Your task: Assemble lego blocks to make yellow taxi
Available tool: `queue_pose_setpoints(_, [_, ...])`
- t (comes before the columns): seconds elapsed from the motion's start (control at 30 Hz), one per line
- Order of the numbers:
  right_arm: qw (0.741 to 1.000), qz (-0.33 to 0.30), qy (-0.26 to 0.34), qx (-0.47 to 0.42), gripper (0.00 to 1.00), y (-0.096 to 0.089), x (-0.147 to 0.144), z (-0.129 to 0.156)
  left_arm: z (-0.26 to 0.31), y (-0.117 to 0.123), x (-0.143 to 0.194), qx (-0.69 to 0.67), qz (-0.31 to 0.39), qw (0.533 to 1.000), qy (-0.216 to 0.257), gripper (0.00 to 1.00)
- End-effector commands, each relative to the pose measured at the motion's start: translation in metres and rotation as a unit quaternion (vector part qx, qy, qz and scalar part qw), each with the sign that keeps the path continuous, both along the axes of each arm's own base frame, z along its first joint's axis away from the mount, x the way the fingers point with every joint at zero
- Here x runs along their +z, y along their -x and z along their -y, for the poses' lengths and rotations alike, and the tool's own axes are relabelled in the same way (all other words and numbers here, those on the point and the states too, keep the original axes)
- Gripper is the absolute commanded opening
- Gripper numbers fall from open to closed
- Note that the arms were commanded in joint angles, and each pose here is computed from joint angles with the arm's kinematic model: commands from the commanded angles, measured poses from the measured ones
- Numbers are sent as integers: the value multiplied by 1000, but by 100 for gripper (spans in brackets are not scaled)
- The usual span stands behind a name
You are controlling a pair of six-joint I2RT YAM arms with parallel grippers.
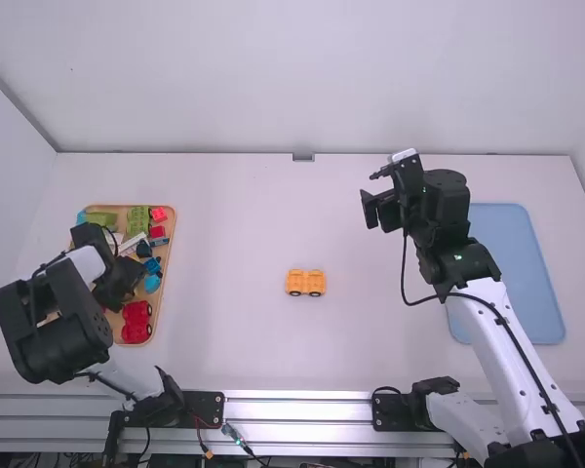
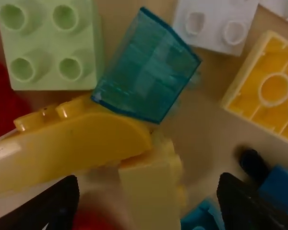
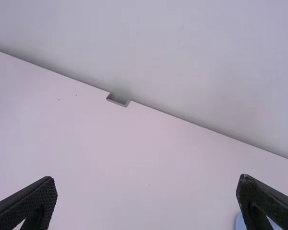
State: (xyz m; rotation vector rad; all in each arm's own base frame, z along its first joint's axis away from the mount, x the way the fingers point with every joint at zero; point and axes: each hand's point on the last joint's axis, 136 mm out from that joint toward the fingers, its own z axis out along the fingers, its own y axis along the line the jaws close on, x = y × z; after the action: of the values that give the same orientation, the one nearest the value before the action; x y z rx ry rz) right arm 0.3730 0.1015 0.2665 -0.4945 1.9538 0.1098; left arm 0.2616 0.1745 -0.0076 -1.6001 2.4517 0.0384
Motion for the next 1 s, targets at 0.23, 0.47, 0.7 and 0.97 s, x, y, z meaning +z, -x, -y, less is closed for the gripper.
queue_pose_setpoints(0.23, [1000,13,-6,3,99,-3,14,-3,8,7,-13,-3,-2,1000,8,61])
queue_pose_setpoints(0.47, [1000,13,-7,6,99,-2,14,-4,9,7,-13,6,-2,1000,10,55])
queue_pose_setpoints(0.7, [1000,13,-10,12,99,-2,14,-6,11,11,-14,15,-8,1000,16,52])
queue_pose_setpoints(0.97, [1000,12,-10,12,99,-2,14,-6,11,11,-14,19,-7,1000,16,44])
